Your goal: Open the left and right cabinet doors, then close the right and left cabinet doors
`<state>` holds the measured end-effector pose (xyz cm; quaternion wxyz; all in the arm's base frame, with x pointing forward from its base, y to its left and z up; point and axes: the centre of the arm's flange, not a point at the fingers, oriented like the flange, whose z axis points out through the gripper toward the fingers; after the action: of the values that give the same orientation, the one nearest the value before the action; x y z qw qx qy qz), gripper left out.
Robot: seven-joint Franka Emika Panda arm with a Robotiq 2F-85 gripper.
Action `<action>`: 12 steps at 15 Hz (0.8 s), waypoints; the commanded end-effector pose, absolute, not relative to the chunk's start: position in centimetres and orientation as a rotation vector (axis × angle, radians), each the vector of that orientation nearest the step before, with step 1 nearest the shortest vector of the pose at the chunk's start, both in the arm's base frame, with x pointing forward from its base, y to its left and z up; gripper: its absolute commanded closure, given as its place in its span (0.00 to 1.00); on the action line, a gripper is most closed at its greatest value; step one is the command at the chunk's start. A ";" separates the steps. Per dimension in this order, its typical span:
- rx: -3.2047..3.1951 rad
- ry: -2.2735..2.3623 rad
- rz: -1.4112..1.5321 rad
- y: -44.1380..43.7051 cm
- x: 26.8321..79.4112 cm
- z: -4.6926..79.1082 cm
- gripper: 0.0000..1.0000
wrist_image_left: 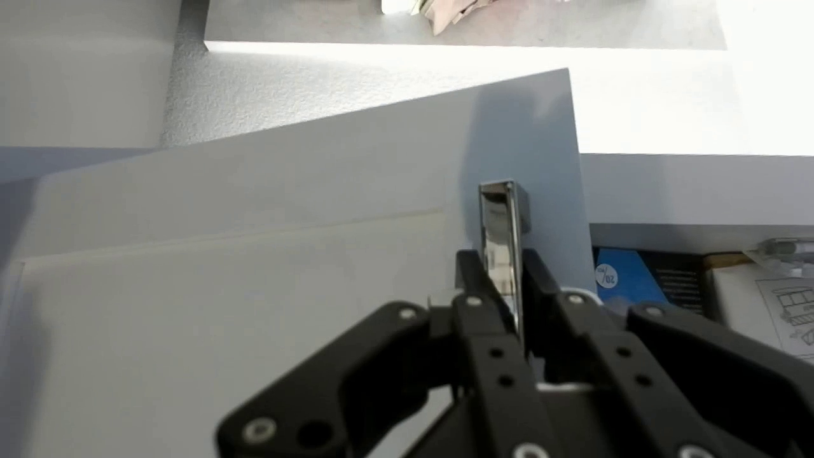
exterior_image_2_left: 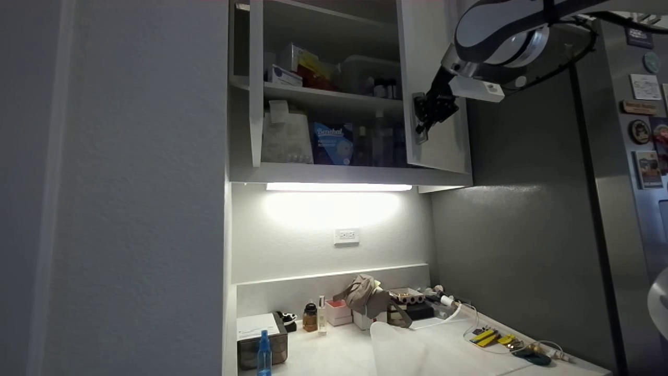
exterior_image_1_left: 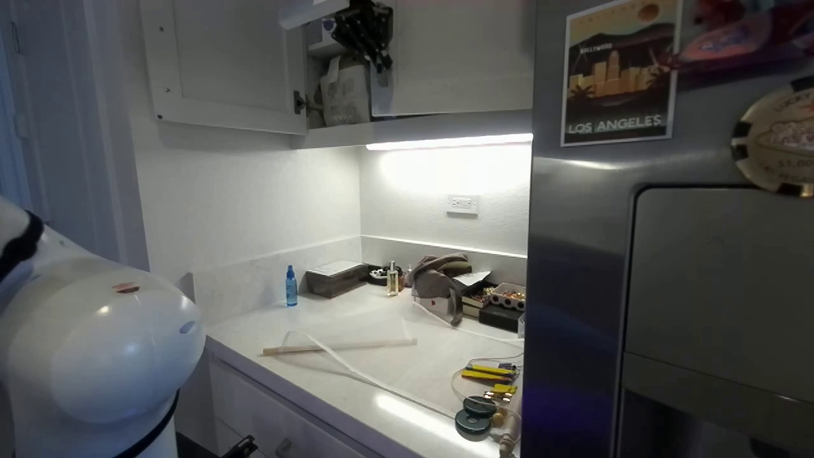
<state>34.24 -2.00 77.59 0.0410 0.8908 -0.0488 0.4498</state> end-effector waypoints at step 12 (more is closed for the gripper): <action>2.692 -0.300 1.245 -6.3 26.2 71.5 0.58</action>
<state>26.88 -4.31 76.79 0.0530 0.8769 -0.0683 0.4729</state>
